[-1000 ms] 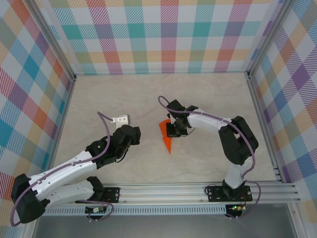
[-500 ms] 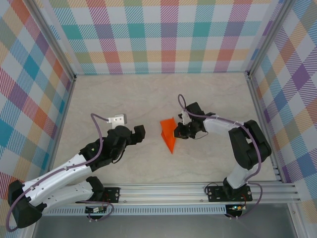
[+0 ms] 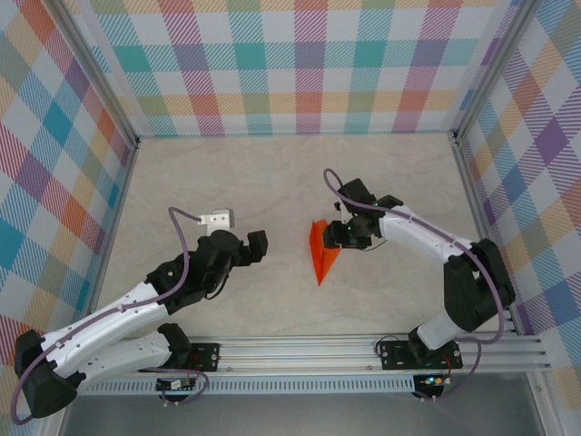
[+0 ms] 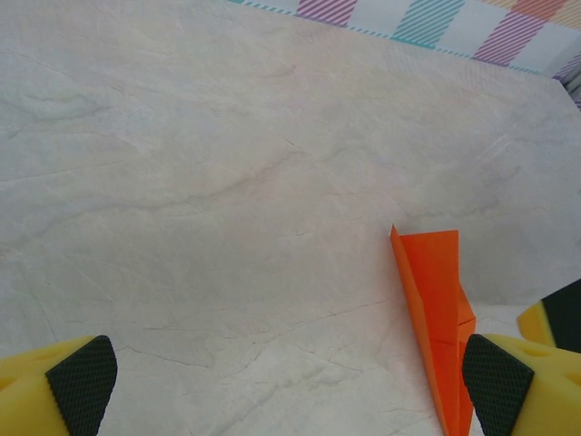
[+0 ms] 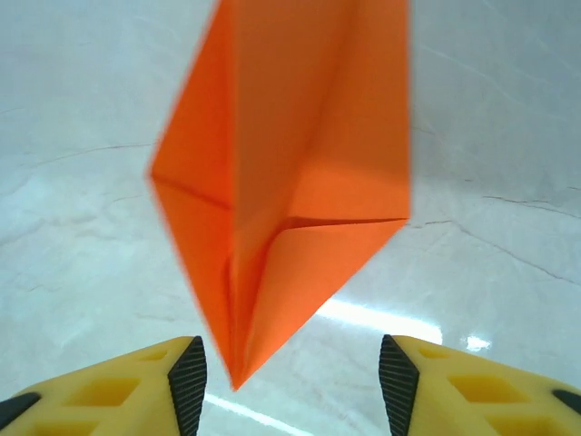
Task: Fold a paper plane with a square sheet of paper (fold left side to right side)
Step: Move the paper plane to the center of the table, then pick up the paper plane at the center of the table.
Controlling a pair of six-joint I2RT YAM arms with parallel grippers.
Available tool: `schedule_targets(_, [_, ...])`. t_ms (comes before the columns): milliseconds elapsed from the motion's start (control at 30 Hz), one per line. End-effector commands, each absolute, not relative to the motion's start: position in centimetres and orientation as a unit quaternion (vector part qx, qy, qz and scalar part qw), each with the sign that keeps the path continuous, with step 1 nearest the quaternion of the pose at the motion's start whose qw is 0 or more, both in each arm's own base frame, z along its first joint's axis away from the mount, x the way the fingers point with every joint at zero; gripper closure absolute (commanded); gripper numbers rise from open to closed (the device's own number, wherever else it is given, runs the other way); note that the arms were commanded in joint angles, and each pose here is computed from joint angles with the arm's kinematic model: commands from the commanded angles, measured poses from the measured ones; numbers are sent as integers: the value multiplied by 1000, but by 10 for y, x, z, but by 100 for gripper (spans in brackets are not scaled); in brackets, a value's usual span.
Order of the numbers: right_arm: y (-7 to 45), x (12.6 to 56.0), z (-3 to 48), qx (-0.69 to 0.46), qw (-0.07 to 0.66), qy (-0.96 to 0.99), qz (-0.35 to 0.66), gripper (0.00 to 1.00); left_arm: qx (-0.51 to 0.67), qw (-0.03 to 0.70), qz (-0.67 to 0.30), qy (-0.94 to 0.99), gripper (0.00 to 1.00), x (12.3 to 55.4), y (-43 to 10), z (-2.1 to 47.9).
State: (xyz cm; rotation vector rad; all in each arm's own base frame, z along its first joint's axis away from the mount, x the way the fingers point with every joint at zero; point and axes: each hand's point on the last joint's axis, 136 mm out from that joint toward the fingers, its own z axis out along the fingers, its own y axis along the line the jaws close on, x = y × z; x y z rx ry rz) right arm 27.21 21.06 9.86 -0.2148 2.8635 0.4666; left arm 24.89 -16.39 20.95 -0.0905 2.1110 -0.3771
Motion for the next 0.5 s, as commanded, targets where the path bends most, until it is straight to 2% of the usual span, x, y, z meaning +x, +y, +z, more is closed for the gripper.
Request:
schedule_targets(0, [208,245,91,-75,85,987,114,40,-36,490,-151,858,0,251,-161,215])
schedule_targets(233, [229,247,61,-62,59,988,132,37,-31,485,-154,861,0,249,-161,212])
schedule_targets(467, [248,250,45,-66,39,985,152,47,-34,483,-154,861,0,248,-160,210])
